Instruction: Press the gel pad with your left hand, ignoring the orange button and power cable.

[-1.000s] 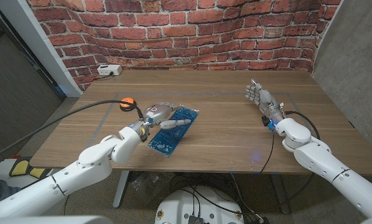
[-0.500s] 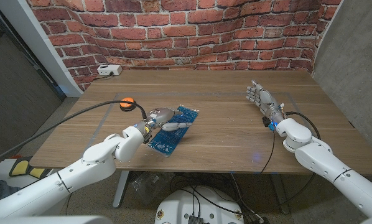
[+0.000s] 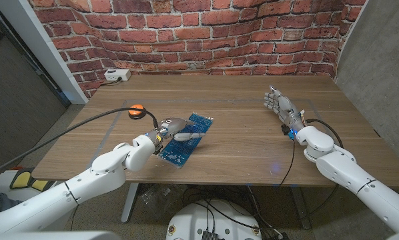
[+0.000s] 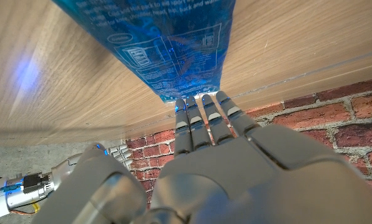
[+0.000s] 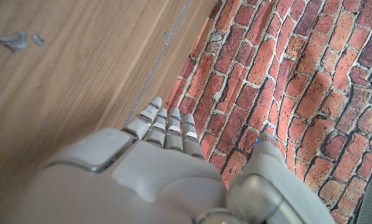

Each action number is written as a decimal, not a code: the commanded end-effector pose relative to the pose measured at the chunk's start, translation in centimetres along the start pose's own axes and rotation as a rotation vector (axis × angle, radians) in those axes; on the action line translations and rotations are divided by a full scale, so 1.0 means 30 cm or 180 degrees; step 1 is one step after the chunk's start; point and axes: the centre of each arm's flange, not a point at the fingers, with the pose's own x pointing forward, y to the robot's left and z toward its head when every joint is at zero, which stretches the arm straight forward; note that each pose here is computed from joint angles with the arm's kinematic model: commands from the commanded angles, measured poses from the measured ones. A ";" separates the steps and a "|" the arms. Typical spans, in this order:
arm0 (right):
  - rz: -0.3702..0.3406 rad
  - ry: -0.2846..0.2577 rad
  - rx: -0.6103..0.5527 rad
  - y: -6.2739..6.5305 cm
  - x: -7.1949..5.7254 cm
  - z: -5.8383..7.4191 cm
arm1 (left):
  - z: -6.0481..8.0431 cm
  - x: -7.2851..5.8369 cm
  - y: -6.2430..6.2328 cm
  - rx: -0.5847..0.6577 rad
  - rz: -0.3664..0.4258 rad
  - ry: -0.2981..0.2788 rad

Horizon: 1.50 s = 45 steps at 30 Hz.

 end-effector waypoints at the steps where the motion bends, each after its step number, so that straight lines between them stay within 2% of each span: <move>1: 0.0008 0.0002 -0.0009 0.005 0.007 0.003 | -0.017 0.023 -0.025 -0.0080 -0.0081 0.0012; 15: 0.0003 -0.0049 -0.0017 0.015 0.017 0.016 | -0.024 0.047 -0.039 -0.0121 -0.0235 -0.0062; 28: -0.0009 -0.0054 -0.0011 0.009 0.023 0.024 | -0.007 0.065 -0.034 -0.0074 -0.0324 -0.0142; 45: 0.0022 -0.0022 0.0013 0.007 0.020 0.010 | 0.003 0.075 -0.056 0.0103 -0.0484 -0.0010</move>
